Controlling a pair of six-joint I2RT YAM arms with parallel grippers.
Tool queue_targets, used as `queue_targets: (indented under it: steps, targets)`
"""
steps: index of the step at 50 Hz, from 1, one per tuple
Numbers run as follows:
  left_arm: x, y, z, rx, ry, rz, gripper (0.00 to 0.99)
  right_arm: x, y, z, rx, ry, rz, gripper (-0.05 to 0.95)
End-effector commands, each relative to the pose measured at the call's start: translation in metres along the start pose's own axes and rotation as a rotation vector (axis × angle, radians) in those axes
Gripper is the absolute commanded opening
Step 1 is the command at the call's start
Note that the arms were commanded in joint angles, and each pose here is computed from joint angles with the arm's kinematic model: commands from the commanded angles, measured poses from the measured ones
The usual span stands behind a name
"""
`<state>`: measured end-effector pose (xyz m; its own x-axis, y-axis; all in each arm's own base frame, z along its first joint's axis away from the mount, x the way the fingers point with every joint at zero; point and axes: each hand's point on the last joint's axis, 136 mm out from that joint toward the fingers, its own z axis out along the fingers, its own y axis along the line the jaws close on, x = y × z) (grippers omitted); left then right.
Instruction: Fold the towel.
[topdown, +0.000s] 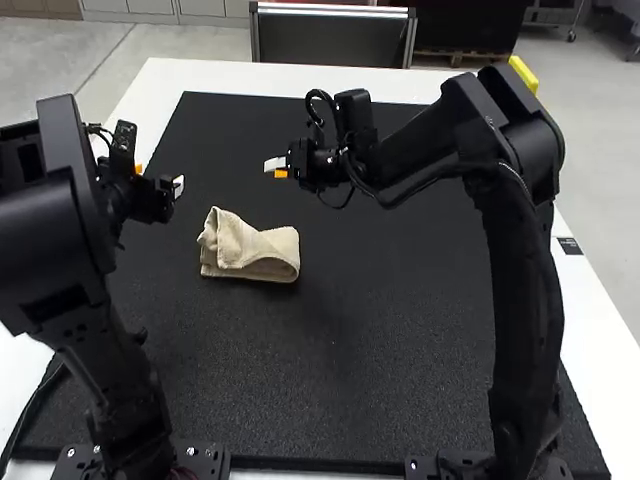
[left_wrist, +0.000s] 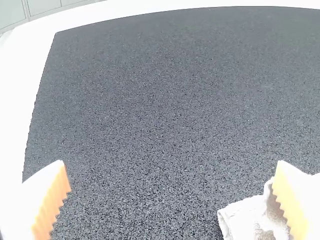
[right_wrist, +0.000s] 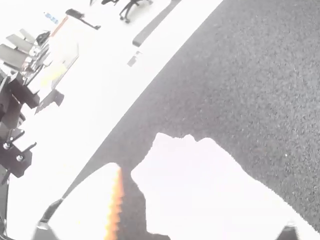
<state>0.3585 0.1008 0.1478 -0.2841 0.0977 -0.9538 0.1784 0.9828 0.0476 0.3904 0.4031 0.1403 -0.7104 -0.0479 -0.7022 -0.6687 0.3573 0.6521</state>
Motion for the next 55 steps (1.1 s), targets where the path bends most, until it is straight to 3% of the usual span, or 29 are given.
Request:
queue_targets:
  steps: [1,4,5,29,55]
  targets:
    - [-0.004,-0.004,-0.001,0.013,-0.015,0.002,0.961,-0.011,0.024,-0.011,-0.022,-0.020,-0.020,0.14]
    - [-0.005,-0.004,-0.001,0.014,-0.015,0.000,0.961,-0.009,0.025,-0.014,-0.019,-0.018,-0.015,-0.02]
    - [-0.005,-0.004,-0.001,0.015,-0.017,0.002,0.961,-0.006,0.025,-0.014,-0.018,-0.012,-0.012,-0.02]
    - [-0.005,-0.007,0.000,0.024,-0.017,0.000,0.962,0.058,0.012,-0.008,0.022,0.123,0.061,-0.02]
    - [-0.005,-0.005,-0.001,0.019,-0.016,-0.011,0.961,0.116,0.003,0.024,0.012,0.239,0.071,-0.02]
